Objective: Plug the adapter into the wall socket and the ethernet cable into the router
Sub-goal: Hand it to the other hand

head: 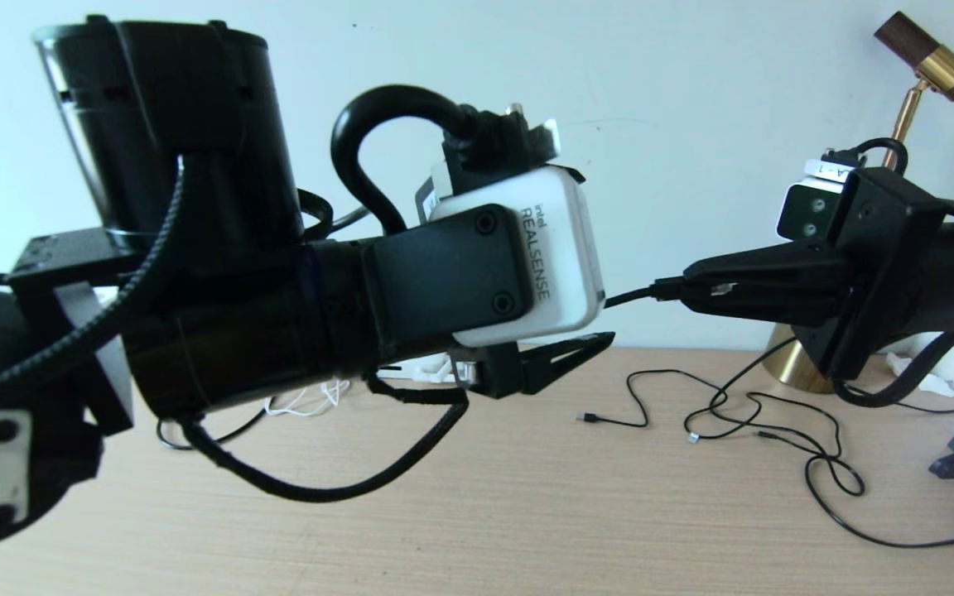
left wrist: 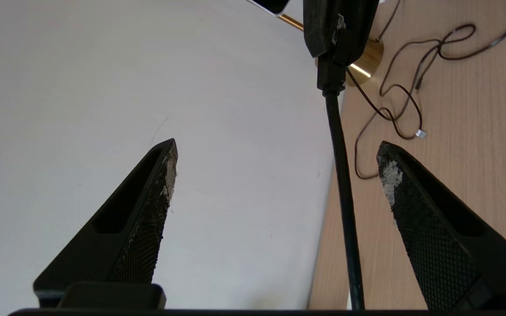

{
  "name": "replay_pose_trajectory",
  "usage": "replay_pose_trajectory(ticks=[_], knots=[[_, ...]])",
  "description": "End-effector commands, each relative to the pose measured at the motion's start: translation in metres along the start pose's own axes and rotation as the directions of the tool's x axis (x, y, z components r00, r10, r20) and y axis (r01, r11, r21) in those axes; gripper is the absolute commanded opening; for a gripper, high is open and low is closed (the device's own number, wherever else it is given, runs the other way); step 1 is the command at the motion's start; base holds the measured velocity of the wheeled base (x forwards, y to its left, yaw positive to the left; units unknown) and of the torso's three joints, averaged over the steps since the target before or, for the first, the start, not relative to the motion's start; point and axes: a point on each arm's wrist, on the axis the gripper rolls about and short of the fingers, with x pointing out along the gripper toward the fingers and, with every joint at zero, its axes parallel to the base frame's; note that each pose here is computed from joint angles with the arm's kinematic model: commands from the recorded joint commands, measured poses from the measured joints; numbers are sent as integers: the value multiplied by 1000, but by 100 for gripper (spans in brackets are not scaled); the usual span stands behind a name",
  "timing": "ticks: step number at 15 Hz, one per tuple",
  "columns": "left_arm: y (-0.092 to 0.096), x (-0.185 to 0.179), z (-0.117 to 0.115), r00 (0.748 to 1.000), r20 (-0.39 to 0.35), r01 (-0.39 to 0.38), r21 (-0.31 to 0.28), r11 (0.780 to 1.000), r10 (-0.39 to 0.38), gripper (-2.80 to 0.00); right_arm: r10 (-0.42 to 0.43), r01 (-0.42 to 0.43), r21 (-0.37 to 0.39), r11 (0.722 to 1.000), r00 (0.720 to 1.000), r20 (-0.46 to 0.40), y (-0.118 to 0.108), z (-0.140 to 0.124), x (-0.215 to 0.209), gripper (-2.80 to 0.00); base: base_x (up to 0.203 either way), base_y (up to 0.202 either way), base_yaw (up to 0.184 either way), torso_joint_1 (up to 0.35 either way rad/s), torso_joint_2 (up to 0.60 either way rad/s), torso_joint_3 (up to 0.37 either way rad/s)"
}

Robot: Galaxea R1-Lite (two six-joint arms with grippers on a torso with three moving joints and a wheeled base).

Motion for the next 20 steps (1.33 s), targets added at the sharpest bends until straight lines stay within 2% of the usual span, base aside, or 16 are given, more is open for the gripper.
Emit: replay_pose_trajectory(ticks=[1,5,11,20], knots=[[-8,3,-5,1000,3,3,6,1000,-3,0,5,-4,31,1000,1000,-17,-1,3,2,-280,0,0,0,0,0,0],[-14,11,-3,1000,25,-2,9,1000,2,0,12,-8,89,996,999,-48,0,12,14,-280,0,0,0,0,0,0],[-23,31,-8,999,41,-10,8,1000,9,0,25,-17,89,996,996,-91,1,11,19,-280,0,0,0,0,0,0],[-21,14,-3,998,52,-18,10,1000,18,0,29,-20,88,996,995,-96,3,10,17,-280,0,0,0,0,0,0]])
